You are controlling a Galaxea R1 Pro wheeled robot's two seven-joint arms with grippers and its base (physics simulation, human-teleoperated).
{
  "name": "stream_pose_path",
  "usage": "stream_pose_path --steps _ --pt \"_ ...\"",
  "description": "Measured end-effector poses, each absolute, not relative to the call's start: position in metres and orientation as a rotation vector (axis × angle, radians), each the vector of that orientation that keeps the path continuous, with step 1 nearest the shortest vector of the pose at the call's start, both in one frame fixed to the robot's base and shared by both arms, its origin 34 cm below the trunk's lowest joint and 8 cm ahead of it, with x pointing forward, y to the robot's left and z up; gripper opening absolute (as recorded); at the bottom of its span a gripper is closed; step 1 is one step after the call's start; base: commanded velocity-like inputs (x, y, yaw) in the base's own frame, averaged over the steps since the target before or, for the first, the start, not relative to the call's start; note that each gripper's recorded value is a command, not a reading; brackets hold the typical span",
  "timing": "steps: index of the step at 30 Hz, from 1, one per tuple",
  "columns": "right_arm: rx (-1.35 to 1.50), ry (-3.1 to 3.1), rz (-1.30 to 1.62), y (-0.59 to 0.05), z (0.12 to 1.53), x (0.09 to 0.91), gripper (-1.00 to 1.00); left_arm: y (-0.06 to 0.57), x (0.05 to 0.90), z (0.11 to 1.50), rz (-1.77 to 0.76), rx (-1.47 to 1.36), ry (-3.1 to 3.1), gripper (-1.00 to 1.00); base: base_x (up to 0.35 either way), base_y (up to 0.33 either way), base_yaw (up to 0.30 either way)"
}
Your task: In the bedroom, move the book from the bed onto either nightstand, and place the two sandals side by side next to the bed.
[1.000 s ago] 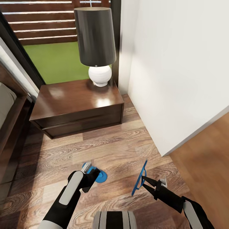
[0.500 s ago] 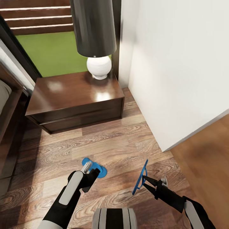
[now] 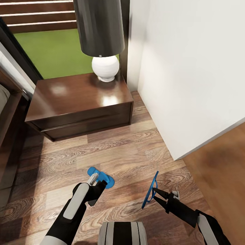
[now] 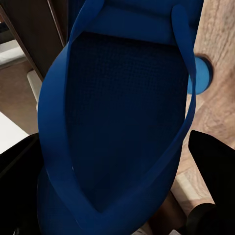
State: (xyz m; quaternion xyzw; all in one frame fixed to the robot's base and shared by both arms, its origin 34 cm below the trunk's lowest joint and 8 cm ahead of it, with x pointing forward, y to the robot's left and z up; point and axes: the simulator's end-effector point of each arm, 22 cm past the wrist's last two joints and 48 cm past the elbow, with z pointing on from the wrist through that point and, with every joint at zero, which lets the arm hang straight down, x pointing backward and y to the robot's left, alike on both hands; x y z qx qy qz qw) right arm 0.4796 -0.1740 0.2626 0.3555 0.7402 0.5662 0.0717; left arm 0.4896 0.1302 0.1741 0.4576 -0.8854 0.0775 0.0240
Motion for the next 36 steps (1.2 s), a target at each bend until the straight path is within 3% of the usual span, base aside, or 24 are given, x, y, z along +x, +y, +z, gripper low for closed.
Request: stream_pose_path --steps 36 --pt "1.067 2.225 1.705 -0.172 0.2629 0.4795 -1.0 0.129 0.4872 0.1738 0.239 1.41 -2.736 1.0 0.113 0.004 0.0"
